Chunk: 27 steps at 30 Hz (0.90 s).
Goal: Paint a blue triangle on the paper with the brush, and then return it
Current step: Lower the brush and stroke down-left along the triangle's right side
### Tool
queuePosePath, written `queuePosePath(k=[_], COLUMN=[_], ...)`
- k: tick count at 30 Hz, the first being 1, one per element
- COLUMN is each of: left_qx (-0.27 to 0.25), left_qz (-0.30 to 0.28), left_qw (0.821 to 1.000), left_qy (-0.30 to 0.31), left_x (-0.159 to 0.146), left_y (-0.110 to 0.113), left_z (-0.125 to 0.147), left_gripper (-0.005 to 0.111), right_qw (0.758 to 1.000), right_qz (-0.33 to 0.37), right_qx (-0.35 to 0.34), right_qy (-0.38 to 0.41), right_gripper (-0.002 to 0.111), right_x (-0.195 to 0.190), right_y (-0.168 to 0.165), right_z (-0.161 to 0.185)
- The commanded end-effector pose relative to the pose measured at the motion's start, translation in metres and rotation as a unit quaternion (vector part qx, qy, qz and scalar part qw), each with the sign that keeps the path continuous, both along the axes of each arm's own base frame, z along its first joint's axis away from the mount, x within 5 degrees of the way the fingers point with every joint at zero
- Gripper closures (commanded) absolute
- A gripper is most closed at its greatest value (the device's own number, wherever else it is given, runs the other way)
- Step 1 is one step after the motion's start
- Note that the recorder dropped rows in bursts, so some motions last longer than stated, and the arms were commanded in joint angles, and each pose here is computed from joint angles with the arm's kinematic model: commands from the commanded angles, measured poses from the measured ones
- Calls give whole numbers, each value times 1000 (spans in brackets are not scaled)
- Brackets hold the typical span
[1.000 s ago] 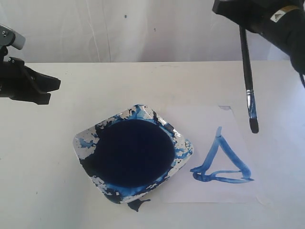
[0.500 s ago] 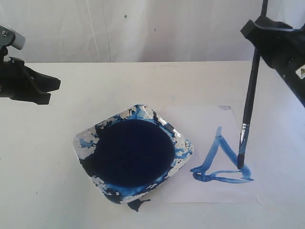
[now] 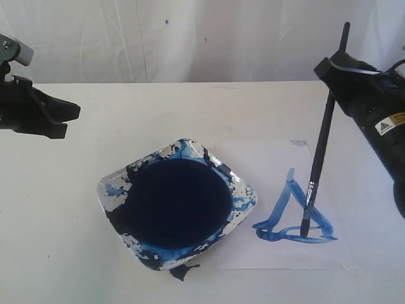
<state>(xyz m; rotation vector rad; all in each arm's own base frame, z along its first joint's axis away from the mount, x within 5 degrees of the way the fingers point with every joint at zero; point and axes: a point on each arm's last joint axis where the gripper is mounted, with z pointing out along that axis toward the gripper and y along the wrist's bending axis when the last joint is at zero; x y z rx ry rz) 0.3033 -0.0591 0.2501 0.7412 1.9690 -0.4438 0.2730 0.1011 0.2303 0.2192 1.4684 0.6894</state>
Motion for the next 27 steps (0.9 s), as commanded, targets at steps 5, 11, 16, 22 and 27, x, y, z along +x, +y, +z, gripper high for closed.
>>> queuePosePath(k=[5, 11, 16, 22, 27], left_qx=[1, 1, 1, 1, 1], left_qz=[1, 1, 1, 1, 1], left_qw=[1000, 1000, 1000, 1000, 1000], left_qy=[1, 1, 1, 1, 1], left_x=[-1, -1, -1, -1, -1], left_y=[1, 1, 1, 1, 1], left_z=[0, 0, 0, 0, 0], left_gripper=[107, 107, 107, 107, 107], right_qw=[1000, 999, 999, 999, 999], right_qz=[0, 2, 2, 15, 27], right_qx=[7, 17, 22, 21, -4], right_qy=[26, 51, 39, 29, 18], right_gripper=[108, 108, 108, 108, 108], right_x=[15, 30, 44, 58, 69], right_y=[5, 12, 17, 32, 49], right_z=[-50, -69, -67, -71, -79])
